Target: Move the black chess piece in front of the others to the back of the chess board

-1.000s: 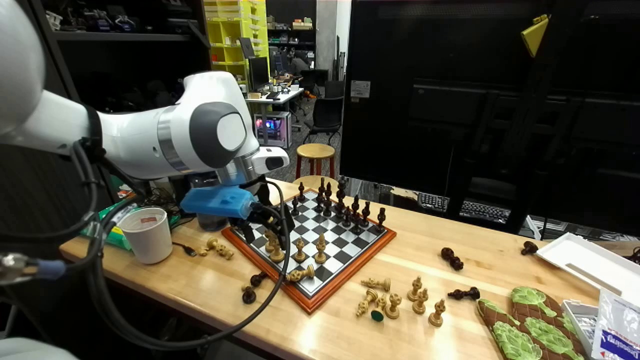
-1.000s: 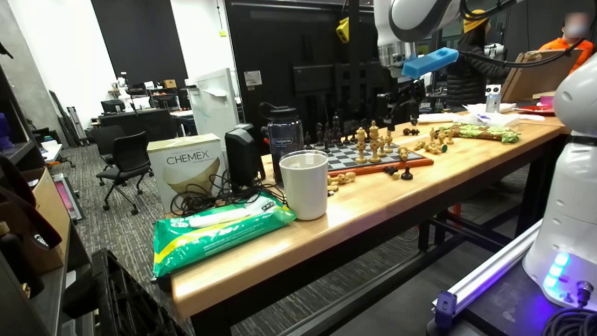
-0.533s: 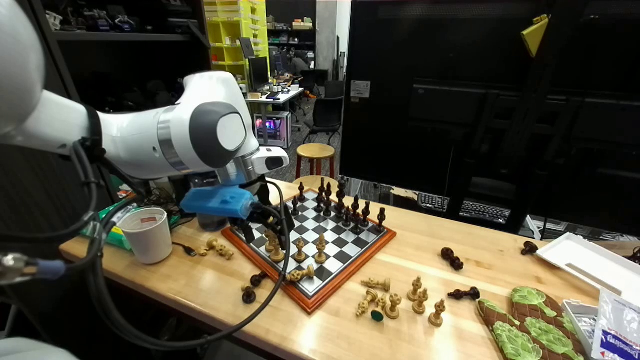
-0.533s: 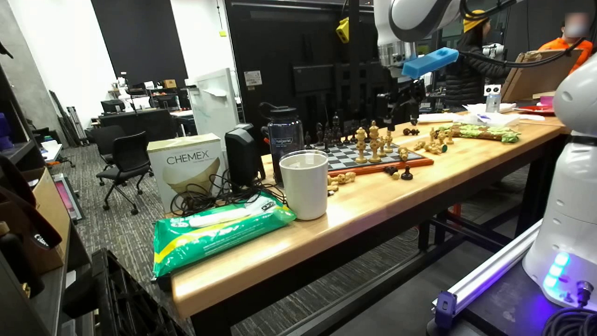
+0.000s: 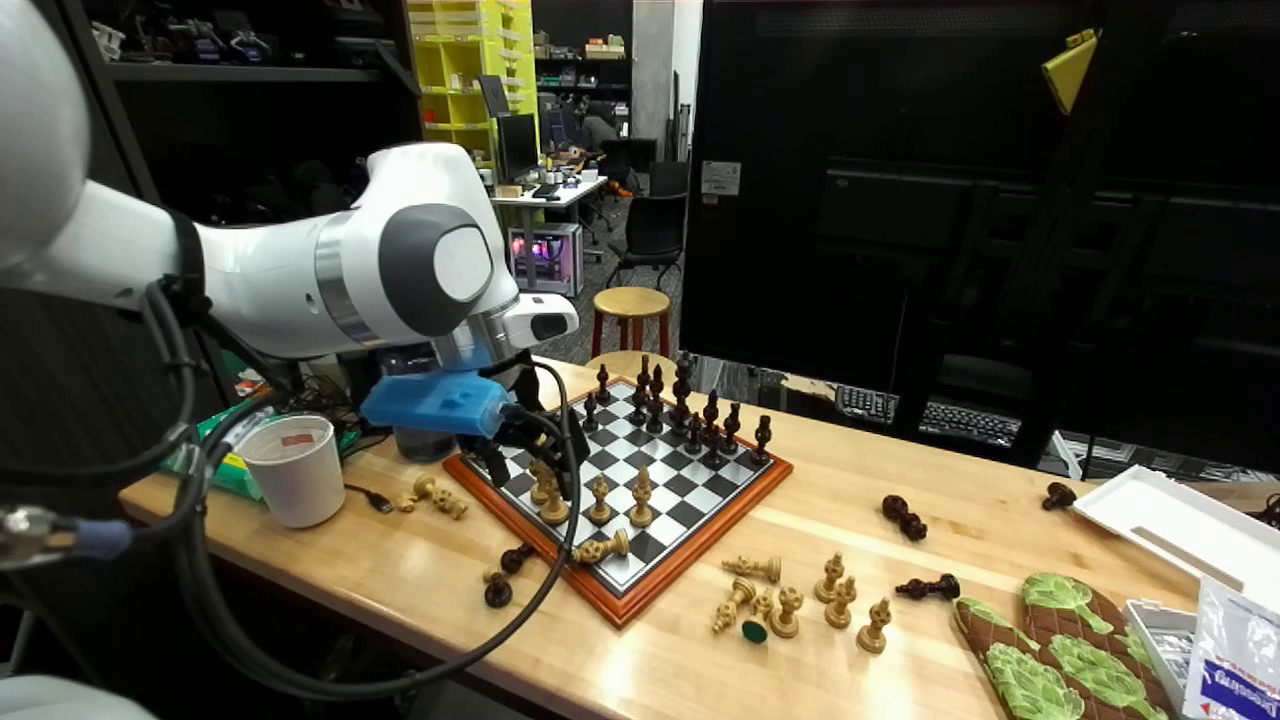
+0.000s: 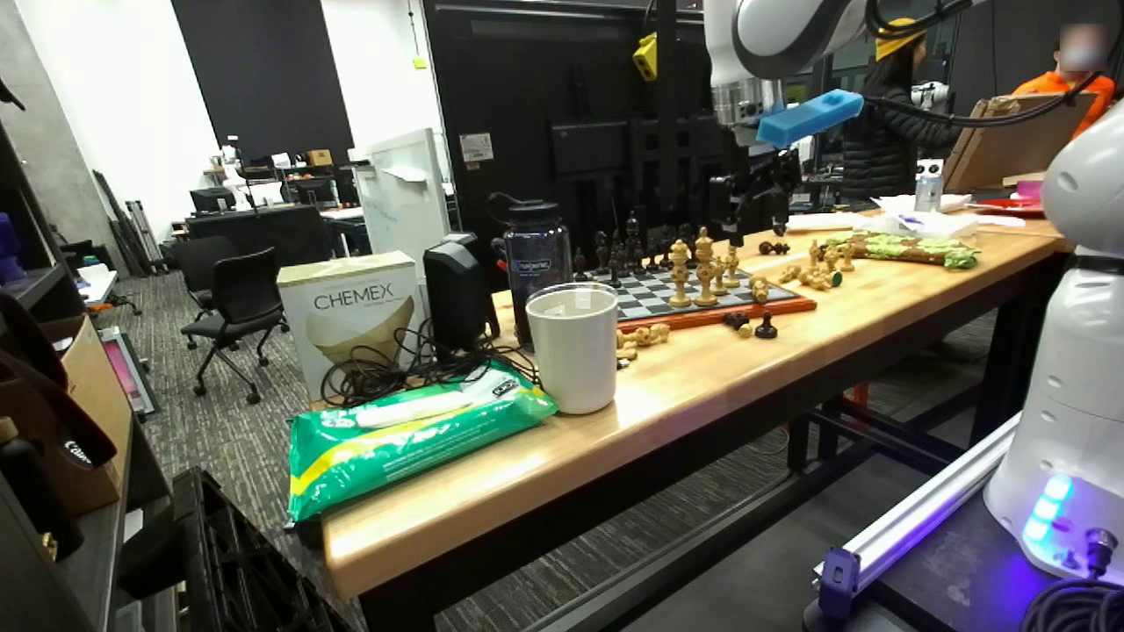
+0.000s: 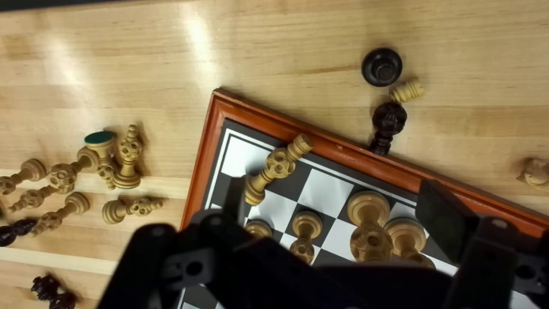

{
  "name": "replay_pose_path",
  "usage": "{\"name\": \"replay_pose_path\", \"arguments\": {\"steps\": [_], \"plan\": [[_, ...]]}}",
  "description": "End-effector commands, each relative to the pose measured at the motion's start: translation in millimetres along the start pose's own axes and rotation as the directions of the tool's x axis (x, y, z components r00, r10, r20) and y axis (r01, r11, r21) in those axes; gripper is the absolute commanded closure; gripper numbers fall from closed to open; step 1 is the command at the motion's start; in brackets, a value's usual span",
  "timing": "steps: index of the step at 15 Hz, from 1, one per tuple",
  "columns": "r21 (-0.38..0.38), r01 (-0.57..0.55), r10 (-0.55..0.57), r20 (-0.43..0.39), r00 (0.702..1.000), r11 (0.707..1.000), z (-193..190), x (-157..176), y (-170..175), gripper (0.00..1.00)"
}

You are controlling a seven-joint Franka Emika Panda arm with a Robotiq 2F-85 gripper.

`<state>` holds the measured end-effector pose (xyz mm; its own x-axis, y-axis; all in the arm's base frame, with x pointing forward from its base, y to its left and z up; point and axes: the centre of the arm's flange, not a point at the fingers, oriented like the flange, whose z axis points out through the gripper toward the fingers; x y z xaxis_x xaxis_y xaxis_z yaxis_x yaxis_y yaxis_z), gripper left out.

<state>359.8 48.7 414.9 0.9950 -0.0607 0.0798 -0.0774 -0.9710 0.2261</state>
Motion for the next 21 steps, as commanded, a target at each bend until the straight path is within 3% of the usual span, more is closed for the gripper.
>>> {"name": "replay_pose_path", "arguments": {"steps": [1,12,13,21], "plan": [[0.0,0.0,0.0,0.0,1.0,1.0,0.0,0.0,0.0,0.0],[0.013,-0.035,0.036,-0.047,0.998,0.999,-29.0,45.9,50.2,0.0],[0.028,-0.045,0.046,-0.04,0.998,0.999,-22.6,30.5,41.5,0.0],[0.029,-0.046,0.047,-0.034,0.998,0.999,-20.5,32.8,42.1,0.0]]}}
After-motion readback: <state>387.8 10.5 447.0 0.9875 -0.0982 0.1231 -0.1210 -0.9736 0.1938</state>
